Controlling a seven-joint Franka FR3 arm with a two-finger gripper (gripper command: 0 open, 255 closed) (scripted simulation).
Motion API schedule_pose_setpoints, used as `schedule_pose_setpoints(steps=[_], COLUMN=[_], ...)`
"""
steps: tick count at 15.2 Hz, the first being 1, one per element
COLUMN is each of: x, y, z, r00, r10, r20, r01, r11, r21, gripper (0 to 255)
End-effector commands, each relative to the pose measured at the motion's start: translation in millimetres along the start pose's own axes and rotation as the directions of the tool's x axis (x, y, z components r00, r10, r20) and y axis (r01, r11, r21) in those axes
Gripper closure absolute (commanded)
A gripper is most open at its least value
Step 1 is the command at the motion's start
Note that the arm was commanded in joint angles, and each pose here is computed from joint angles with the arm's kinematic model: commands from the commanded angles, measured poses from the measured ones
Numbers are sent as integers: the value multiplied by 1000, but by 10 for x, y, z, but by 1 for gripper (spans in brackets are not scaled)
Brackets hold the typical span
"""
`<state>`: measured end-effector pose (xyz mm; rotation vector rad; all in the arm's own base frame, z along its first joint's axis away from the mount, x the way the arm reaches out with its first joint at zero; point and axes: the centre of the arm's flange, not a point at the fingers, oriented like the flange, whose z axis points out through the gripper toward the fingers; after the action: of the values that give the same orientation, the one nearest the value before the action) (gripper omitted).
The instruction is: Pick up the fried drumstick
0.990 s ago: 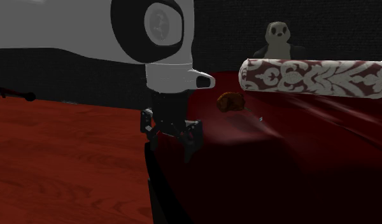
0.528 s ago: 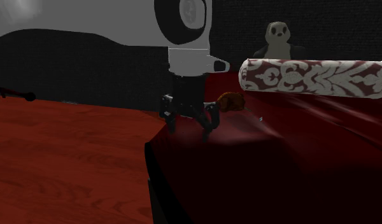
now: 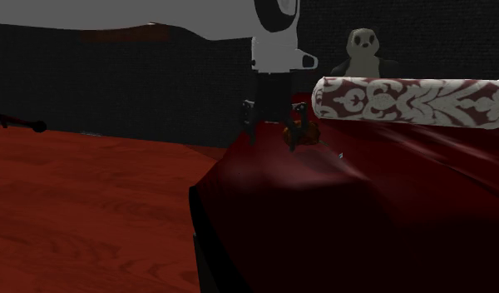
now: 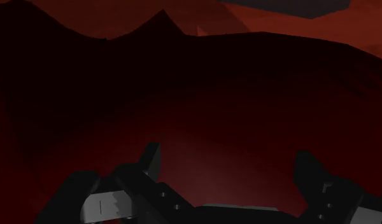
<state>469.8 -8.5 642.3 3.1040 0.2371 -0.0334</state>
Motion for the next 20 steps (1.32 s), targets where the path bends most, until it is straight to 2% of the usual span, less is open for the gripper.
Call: schedule_pose_setpoints(steps=[1,10,19,20], x=[234,1284,1293,1291], y=[43,175,165,167], z=[-84,-460,-61,-59], r00=[1000,996,996,996], r10=[-18,-89,-89,-89], r20=[3,14,14,15], r01=[18,90,90,90], r11=[1000,994,994,994], r21=[-11,-55,-55,-55], gripper=[0,0,0,255])
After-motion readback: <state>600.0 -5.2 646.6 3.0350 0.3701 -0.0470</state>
